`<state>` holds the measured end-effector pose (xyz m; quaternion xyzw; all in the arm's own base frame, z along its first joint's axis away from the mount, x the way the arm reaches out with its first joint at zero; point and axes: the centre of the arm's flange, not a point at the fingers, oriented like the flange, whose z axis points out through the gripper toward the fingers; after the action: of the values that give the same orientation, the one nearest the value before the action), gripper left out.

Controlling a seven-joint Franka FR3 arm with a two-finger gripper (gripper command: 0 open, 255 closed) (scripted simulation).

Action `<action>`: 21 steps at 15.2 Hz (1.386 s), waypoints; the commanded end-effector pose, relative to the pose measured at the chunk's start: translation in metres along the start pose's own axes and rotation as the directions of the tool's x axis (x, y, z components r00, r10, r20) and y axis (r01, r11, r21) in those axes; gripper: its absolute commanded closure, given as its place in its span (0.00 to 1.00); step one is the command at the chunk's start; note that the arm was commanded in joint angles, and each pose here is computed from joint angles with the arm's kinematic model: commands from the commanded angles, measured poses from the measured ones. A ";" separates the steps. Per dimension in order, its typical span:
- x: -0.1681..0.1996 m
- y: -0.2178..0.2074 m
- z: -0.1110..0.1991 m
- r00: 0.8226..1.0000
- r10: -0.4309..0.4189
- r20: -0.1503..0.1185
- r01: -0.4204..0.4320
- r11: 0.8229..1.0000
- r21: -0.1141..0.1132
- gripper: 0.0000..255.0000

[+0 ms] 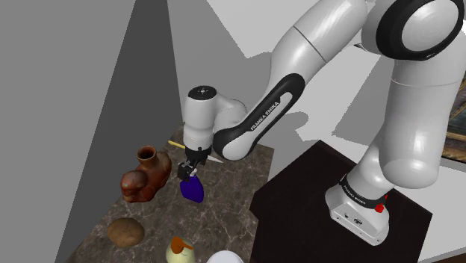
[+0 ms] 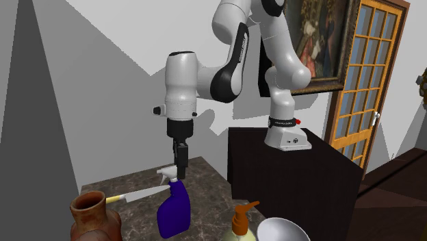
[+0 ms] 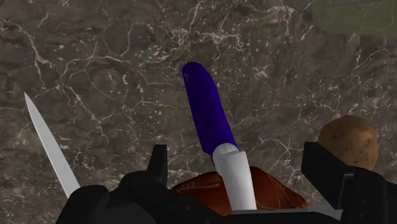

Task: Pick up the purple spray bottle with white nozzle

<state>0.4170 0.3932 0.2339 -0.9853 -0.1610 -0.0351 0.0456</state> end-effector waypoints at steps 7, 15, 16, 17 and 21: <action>-0.002 -0.001 0.004 1.000 0.000 0.000 0.000 1.000 0.000 1.00; 0.001 -0.001 -0.017 1.000 0.000 0.000 0.000 1.000 0.000 1.00; 0.001 -0.001 -0.023 1.000 0.000 0.000 0.000 1.000 0.000 1.00; 0.001 -0.002 -0.028 1.000 0.000 0.000 0.000 1.000 0.000 1.00; 0.003 -0.003 -0.049 1.000 0.000 0.000 0.000 1.000 0.000 1.00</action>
<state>0.4154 0.3922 0.2780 -0.9853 -0.1610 -0.0354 0.0457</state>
